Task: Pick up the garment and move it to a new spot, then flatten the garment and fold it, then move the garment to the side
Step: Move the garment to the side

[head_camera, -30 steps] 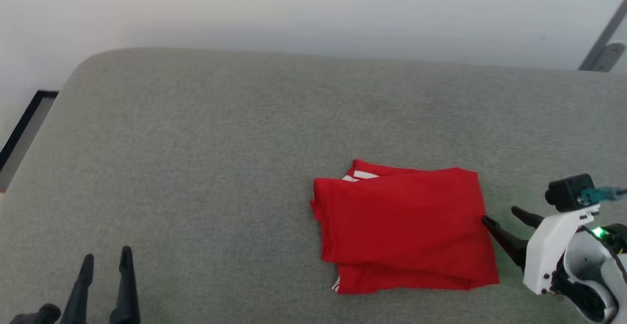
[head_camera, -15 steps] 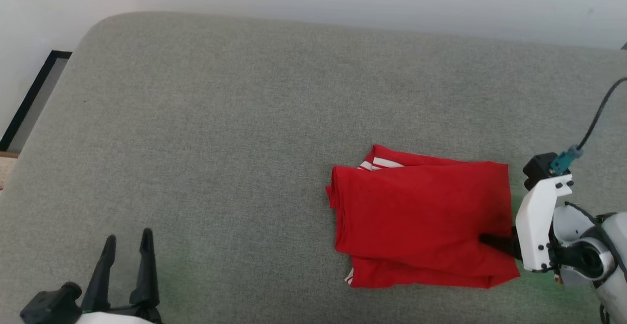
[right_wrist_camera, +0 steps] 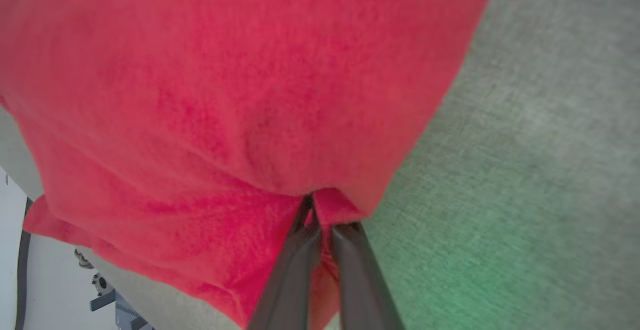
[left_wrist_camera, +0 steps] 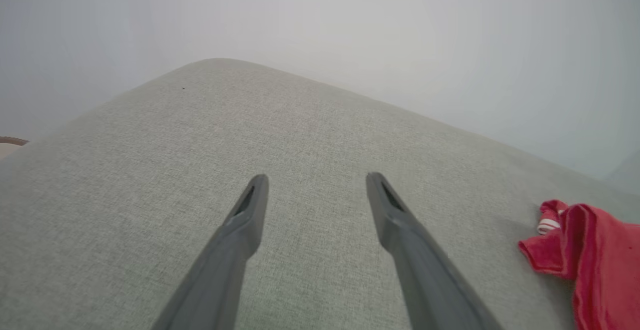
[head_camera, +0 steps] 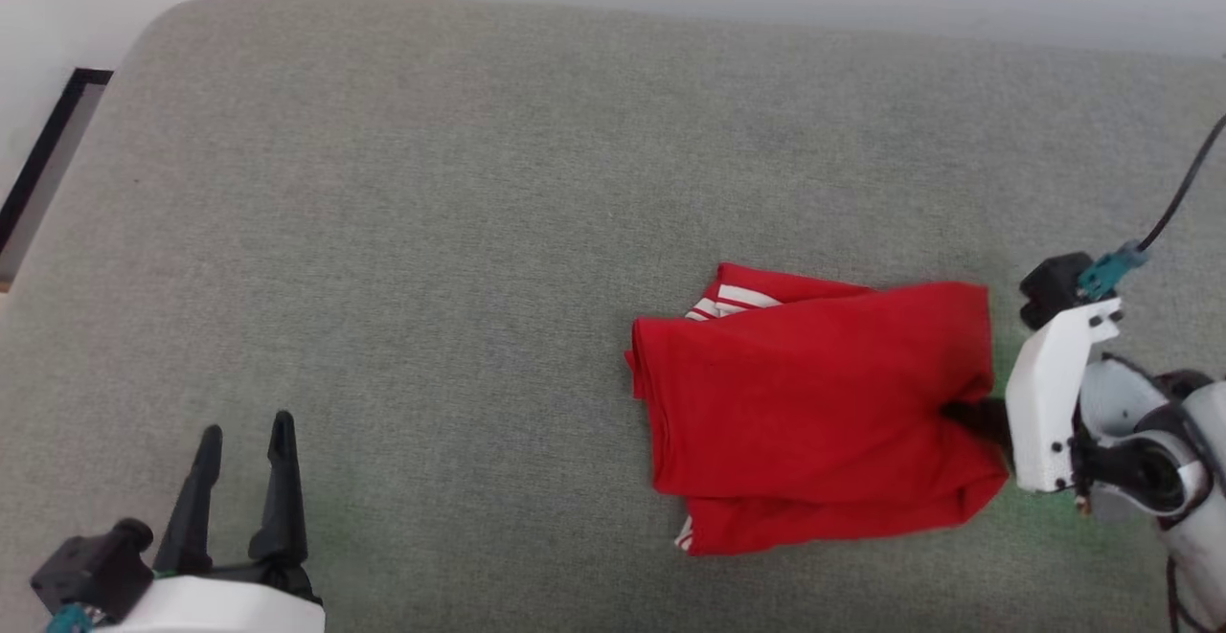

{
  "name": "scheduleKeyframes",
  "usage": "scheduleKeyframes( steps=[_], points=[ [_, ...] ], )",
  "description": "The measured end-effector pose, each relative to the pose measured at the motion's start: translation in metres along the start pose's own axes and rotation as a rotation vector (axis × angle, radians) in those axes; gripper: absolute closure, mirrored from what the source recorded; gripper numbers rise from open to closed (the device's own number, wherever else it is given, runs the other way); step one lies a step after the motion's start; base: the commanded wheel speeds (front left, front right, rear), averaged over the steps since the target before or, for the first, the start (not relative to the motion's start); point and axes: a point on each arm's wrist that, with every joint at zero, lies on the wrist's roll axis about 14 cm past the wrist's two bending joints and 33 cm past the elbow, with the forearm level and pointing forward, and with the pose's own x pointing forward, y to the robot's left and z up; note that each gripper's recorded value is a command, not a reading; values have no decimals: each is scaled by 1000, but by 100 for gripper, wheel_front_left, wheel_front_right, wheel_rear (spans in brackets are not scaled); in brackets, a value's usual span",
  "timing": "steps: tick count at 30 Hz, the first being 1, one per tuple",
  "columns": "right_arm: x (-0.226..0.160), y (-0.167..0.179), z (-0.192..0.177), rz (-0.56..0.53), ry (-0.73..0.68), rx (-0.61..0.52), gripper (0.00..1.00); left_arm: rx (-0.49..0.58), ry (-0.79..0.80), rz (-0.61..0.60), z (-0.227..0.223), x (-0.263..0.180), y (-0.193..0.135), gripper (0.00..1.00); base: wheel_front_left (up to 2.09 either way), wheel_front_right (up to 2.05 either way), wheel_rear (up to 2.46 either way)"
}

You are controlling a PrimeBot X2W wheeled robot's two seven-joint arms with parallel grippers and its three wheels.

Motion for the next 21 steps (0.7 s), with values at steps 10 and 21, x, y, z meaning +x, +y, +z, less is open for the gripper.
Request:
scheduleKeyframes(
  steps=[10,21],
  points=[
    [-45,-57,25,-142,-118,23,100,24,-28,-105,9,30,-28,0,0,0,0],
    [-126,-145,35,-415,-251,84,100,39,-15,-315,0,71,-92,0,0,0,0]
  ],
)
